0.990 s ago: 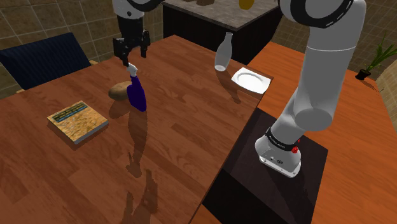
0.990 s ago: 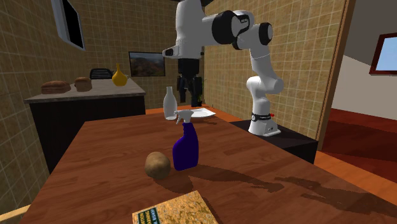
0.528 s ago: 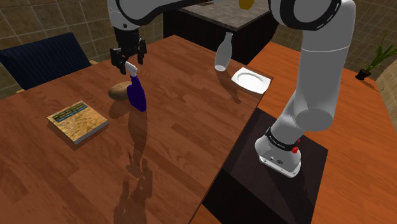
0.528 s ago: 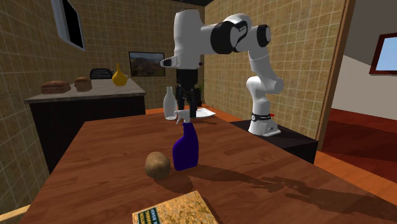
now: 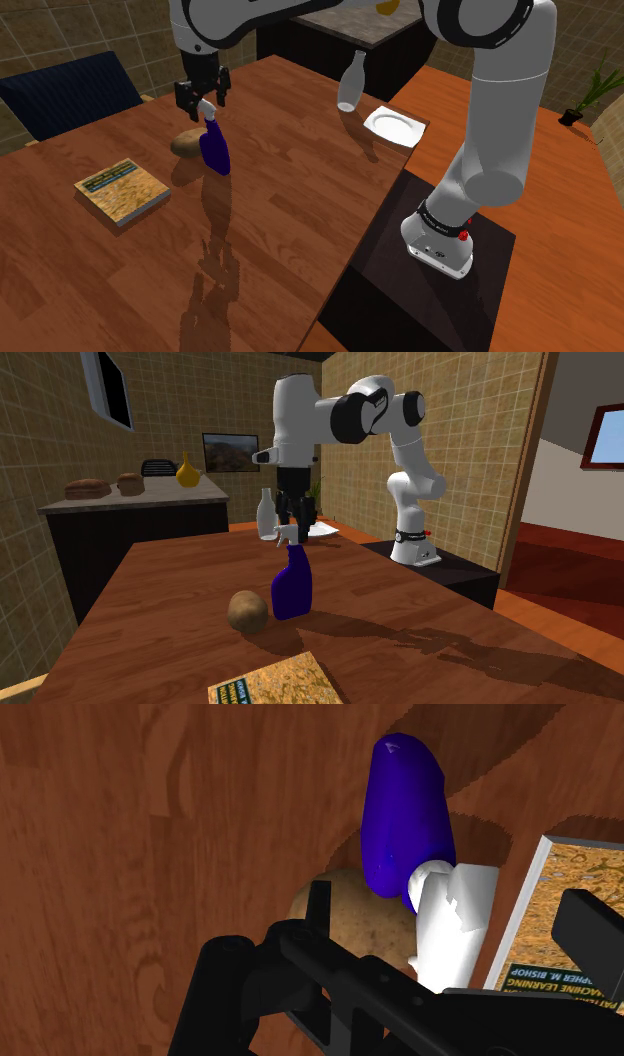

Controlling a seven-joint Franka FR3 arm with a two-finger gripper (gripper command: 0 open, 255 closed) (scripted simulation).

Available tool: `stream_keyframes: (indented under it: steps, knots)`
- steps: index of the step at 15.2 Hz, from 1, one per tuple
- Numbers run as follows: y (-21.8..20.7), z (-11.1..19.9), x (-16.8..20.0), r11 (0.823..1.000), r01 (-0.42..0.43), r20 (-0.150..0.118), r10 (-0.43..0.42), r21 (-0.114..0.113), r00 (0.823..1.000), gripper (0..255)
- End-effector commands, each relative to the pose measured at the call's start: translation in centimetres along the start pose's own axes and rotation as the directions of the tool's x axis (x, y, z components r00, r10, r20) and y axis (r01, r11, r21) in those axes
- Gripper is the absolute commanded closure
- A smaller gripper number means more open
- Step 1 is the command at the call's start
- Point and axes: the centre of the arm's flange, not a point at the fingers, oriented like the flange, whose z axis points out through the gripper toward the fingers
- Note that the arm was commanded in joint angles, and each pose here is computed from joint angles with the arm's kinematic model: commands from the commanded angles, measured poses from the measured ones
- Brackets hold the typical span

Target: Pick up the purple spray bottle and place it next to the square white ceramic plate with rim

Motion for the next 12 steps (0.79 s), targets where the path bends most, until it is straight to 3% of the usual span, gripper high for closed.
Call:
stream_keyframes:
  steps: [1, 2, 12]
  knots:
    - [0.0, 0.0, 0.0, 1.0, 0.0, 0.0, 0.0, 0.0, 1.0, 0]
    - [0.0, 0.0, 0.0, 1.0, 0.0, 0.0, 0.0, 0.0, 1.0, 255]
    - [0.0, -0.52, 0.01, 1.0, 0.0, 0.0, 0.0, 0.0, 1.0, 255]
